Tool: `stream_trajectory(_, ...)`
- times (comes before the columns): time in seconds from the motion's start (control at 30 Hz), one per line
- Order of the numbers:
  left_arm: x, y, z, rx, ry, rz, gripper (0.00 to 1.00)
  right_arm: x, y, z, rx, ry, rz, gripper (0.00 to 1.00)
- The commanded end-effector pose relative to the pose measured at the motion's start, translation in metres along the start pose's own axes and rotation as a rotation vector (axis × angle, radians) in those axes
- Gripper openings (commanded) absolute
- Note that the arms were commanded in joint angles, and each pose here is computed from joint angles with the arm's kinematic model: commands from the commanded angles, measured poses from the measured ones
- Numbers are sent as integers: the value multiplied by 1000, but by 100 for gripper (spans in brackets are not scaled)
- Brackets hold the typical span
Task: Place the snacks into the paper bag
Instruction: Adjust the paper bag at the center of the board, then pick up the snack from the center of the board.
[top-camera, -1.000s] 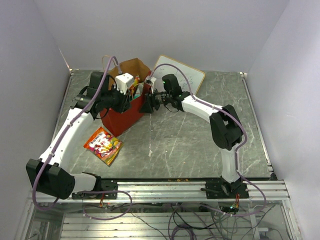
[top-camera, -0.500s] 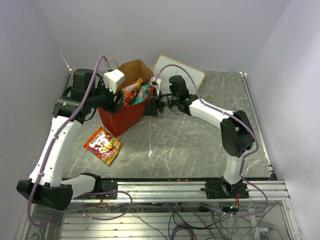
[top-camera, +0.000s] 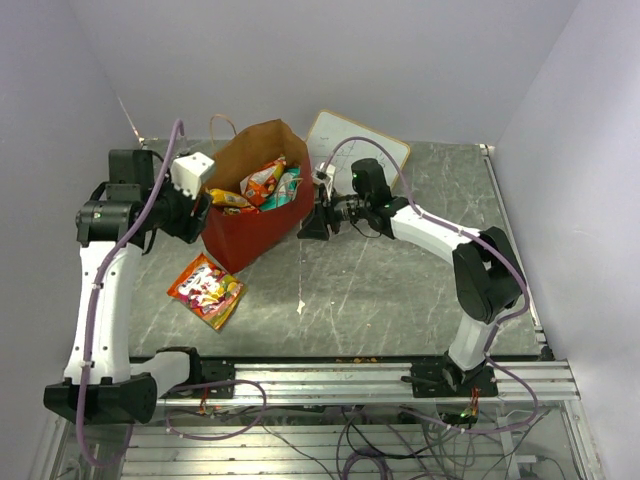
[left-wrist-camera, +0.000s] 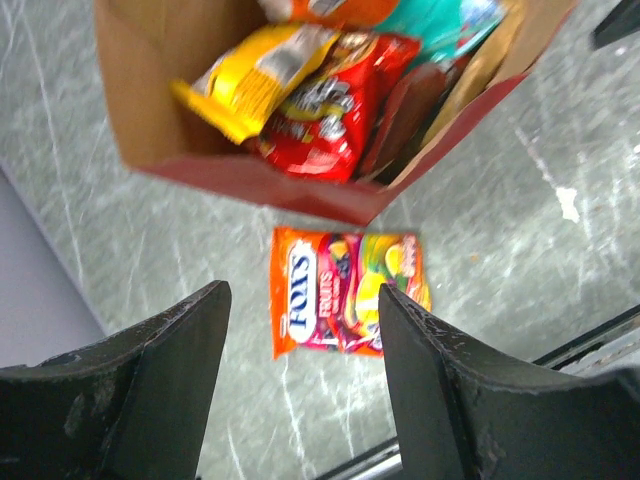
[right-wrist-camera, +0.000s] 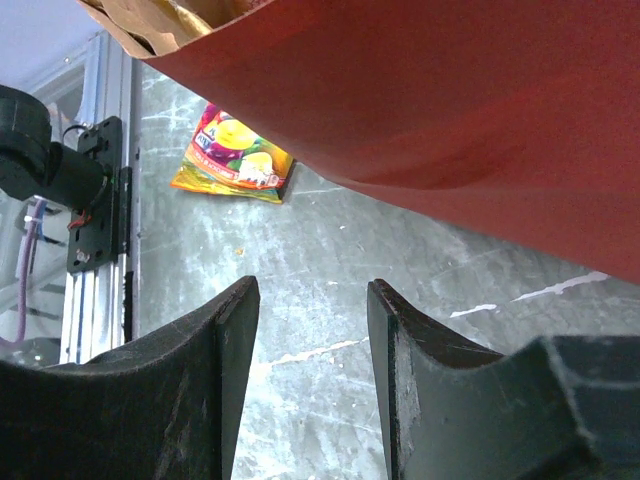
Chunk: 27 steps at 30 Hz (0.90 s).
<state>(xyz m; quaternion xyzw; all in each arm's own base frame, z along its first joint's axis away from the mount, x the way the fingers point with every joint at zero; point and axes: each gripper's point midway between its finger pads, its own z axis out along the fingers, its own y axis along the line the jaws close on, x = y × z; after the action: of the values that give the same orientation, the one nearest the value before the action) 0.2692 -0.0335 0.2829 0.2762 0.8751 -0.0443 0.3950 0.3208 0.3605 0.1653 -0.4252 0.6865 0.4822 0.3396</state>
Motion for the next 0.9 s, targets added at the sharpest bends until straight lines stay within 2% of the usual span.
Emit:
stream_trajectory(0.0, 45, 6, -13, -4, 106, 18, 71, -5, 3, -8, -10, -20, -49, 47)
stream_trajectory(0.23, 125, 25, 8, 52, 238, -39, 70, -1, -3, -27, 21, -37, -32, 46)
stream_trajectory(0.43, 175, 40, 38, 204, 239, -166, 72, 2, -13, -50, 91, -31, -41, 45)
stream_trajectory(0.5, 186, 41, 54, 261, 243, -214, 75, 3, -11, -53, 96, -30, -45, 45)
stream_trajectory(0.67, 209, 58, 91, 258, 260, -267, 77, 0, -8, -62, 85, -52, -38, 45)
stream_trajectory(0.87, 220, 64, 125, 281, 279, -324, 76, 0, -15, -75, 85, -68, -14, 45)
